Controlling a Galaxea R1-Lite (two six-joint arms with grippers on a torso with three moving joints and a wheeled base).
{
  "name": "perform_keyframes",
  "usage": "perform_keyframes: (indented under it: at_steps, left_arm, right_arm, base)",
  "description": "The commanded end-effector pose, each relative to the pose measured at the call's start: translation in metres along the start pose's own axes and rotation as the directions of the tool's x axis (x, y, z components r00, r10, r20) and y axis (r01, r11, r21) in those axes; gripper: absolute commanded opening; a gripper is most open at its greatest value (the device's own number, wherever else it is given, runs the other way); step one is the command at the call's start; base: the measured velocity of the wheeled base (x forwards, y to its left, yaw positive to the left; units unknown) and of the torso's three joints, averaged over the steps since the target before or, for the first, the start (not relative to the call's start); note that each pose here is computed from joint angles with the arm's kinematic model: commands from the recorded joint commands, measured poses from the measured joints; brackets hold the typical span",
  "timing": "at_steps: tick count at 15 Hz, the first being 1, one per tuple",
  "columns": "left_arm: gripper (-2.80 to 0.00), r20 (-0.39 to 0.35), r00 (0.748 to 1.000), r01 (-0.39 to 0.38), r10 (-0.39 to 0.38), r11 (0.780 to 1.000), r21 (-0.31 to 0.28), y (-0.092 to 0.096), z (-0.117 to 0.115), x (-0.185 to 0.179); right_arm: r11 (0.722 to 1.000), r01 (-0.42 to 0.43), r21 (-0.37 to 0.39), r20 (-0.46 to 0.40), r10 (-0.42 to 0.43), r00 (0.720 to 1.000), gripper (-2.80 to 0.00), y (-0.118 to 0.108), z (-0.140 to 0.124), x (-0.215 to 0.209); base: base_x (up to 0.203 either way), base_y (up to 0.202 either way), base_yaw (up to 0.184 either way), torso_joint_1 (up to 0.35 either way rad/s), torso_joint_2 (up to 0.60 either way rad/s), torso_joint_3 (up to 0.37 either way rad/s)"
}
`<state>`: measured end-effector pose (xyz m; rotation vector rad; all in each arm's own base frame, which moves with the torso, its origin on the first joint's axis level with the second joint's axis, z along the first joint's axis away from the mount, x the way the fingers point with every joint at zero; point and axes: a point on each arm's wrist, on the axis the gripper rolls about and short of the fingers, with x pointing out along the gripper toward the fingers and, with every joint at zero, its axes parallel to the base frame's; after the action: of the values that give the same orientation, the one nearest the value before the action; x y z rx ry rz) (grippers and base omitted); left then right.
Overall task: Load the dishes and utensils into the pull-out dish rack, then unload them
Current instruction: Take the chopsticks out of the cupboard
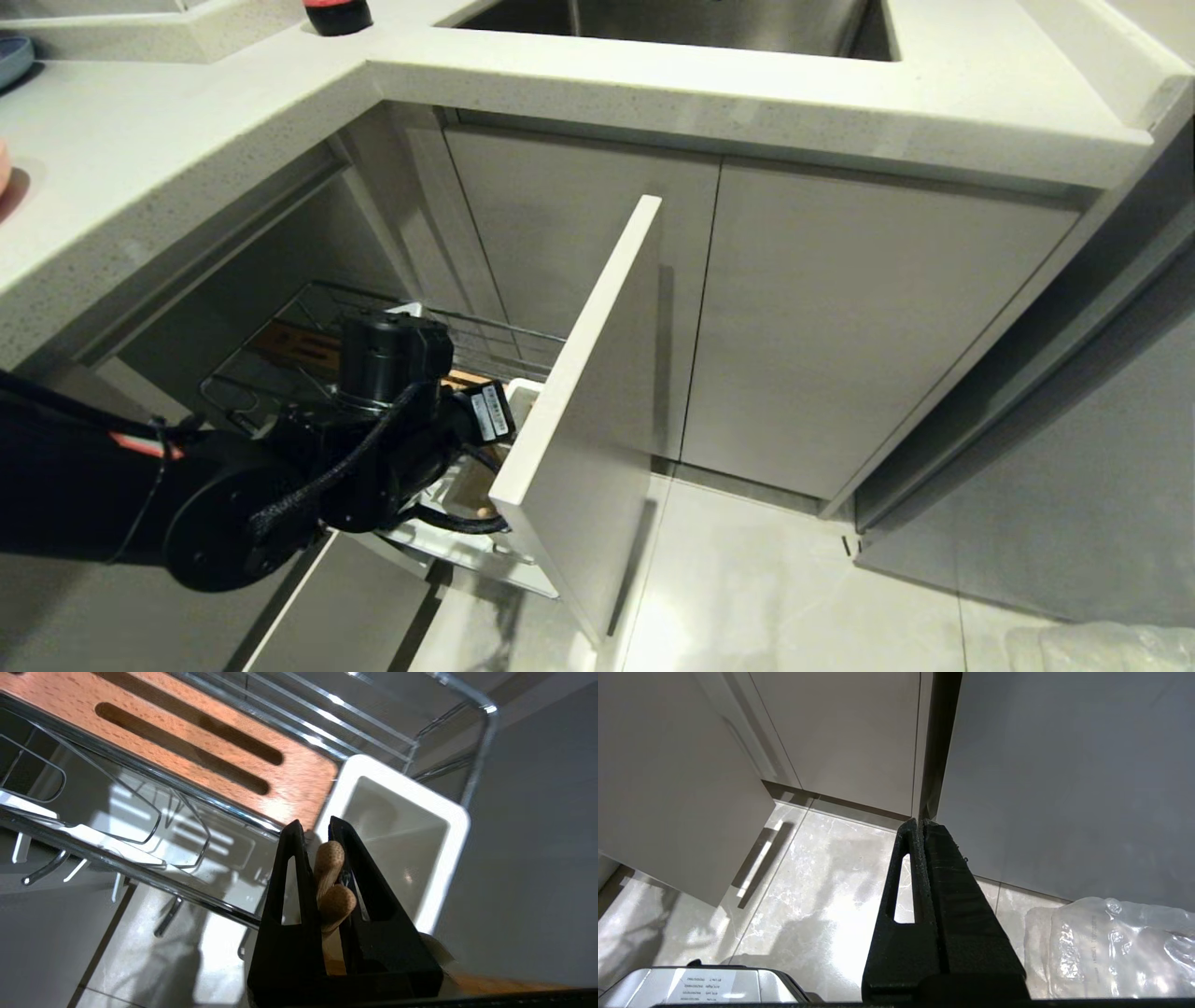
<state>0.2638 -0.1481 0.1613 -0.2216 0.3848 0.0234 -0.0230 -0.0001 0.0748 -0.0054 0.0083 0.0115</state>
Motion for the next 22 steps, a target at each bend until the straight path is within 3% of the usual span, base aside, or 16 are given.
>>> perform_keyframes:
  at_steps: [1,5,13,19,22]
  left_arm:
    - [-2.80,0.036,0.999,0.014,-0.014,1.000,-0.022,-0.007,0.004,-0.013]
    - [-2.80,0.140,0.990,0.034,-0.026,0.998,-0.055,-0.010,0.025,-0.048]
    - [-2.80,0.310,0.949,0.065,-0.055,0.998,-0.022,-0.003,0.069,-0.097]
    - [-2.80,0.469,0.880,0.093,-0.078,0.996,-0.009,0.008,0.109,-0.150]
    - [-2.80,0.574,0.816,0.114,-0.075,0.993,-0.032,0.023,0.136,-0.188]
  right_arm:
    - [1.000,-0.001,-0.001,0.001,0.001,1.000,-2.80,0.000,0.000,0.000]
    - [1.000,-0.001,-0.001,0.001,0.001,1.000,-2.80,0.000,0.000,0.000]
    - [1.000,-0.001,-0.001,0.001,0.001,1.000,-2.80,0.000,0.000,0.000]
    - [1.000,-0.001,-0.001,0.001,0.001,1.000,-2.80,0.000,0.000,0.000]
    - [1.000,-0.001,-0.001,0.001,0.001,1.000,-2.80,0.000,0.000,0.000]
  base:
    - [0.000,0.000,0.000,0.000,0.00,0.000]
    - [0.000,0.000,0.000,0.000,0.00,0.000]
    - [0.000,0.000,0.000,0.000,0.00,0.000]
    - [0.000,0.000,0.000,0.000,0.00,0.000]
    - [0.000,0.000,0.000,0.000,0.00,0.000]
